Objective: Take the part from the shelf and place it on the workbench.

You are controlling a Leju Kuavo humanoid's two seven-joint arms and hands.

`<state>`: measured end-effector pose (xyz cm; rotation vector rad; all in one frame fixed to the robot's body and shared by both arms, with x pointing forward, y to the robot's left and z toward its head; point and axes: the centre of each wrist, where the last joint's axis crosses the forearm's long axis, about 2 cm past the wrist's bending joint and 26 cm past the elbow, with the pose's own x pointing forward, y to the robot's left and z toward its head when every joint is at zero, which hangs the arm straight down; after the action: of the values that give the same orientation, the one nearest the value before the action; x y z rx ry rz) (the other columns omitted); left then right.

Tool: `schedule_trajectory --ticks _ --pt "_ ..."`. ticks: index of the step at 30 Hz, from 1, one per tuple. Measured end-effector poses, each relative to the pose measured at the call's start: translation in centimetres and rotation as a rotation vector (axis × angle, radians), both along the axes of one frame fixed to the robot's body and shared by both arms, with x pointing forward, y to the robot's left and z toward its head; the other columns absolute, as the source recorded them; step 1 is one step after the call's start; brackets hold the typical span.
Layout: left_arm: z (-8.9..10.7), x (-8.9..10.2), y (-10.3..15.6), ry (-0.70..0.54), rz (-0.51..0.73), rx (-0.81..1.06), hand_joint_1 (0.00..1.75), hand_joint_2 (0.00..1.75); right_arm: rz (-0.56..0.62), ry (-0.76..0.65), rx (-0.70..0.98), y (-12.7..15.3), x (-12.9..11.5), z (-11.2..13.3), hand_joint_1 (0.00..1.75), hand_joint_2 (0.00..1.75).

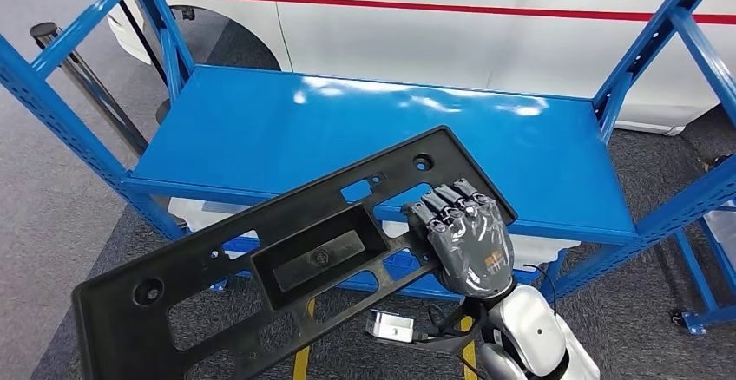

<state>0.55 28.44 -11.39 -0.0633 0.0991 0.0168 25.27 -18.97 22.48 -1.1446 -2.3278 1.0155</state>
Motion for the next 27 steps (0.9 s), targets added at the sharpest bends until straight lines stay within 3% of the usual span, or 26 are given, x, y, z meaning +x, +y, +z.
schedule_trajectory --ticks 9,19,27 --pt "0.0 -0.3 1.1 -0.006 -0.054 0.008 0.0 1.75 0.006 0.002 0.021 0.7 0.3 0.1 1.75 1.75" --pt "0.0 -1.2 3.0 0.024 -0.168 -0.002 0.0 1.75 -0.01 0.061 0.052 0.3 -3.1 -2.2 1.75 1.75" --pt "0.0 -2.0 3.2 0.108 -0.158 -0.027 0.0 1.75 0.0 0.076 0.06 0.3 -5.7 -2.7 1.75 1.75"
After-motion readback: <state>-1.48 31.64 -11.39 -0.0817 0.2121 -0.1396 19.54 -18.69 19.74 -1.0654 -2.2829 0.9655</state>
